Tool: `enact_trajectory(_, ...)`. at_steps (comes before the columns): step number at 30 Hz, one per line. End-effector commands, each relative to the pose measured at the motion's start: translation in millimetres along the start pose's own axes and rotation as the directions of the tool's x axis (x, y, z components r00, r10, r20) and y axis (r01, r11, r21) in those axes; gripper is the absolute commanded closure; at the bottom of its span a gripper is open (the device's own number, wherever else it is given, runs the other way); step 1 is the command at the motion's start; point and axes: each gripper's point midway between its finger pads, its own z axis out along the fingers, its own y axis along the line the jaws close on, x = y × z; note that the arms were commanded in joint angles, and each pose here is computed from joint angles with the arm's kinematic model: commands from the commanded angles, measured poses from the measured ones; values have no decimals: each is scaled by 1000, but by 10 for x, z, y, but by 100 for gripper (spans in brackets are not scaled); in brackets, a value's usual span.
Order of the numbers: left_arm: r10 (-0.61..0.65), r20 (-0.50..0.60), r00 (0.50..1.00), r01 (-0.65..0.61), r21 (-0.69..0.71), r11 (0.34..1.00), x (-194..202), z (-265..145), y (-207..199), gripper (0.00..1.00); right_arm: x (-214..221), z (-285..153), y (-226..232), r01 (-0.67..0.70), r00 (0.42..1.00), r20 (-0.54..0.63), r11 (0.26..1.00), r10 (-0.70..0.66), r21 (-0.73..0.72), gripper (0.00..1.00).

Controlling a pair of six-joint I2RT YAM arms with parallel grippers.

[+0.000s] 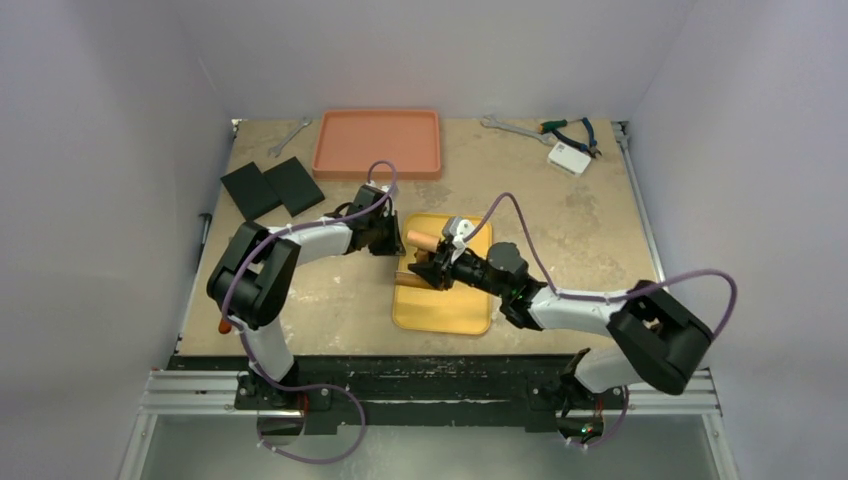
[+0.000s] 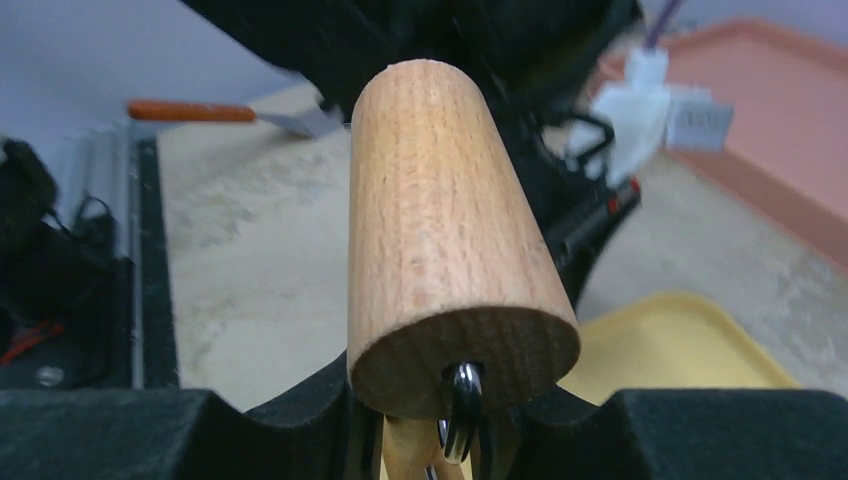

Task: Roll out the dumpling wrappers from the dough
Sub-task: Flatten out the dough on the work surface.

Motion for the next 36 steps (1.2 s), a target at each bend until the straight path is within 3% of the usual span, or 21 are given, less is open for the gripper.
enact_trajectory(1,10,-52,999,-12,-44,999,180,-22,156,100,-743,33,208,57,989,139,992,-41,-113,100)
enact_trajectory(6,3,-52,999,-5,-42,999,207,-33,162,100,-597,129,-398,-55,994,101,985,39,164,100)
enact_trajectory(15,-9,-62,998,7,-33,999,240,-28,153,100,-135,38,-807,-175,984,97,903,149,393,100)
enact_trajectory(21,-10,-60,998,8,-31,999,233,-22,146,100,199,7,-841,-179,984,67,895,167,409,100)
enact_trajectory(30,-12,-55,998,11,-28,1000,209,-28,129,100,869,-209,-775,-107,976,-117,874,183,474,100)
enact_trajectory(36,-18,-61,998,16,-33,999,225,-7,143,100,1180,-244,-573,-123,957,-186,892,222,434,100)
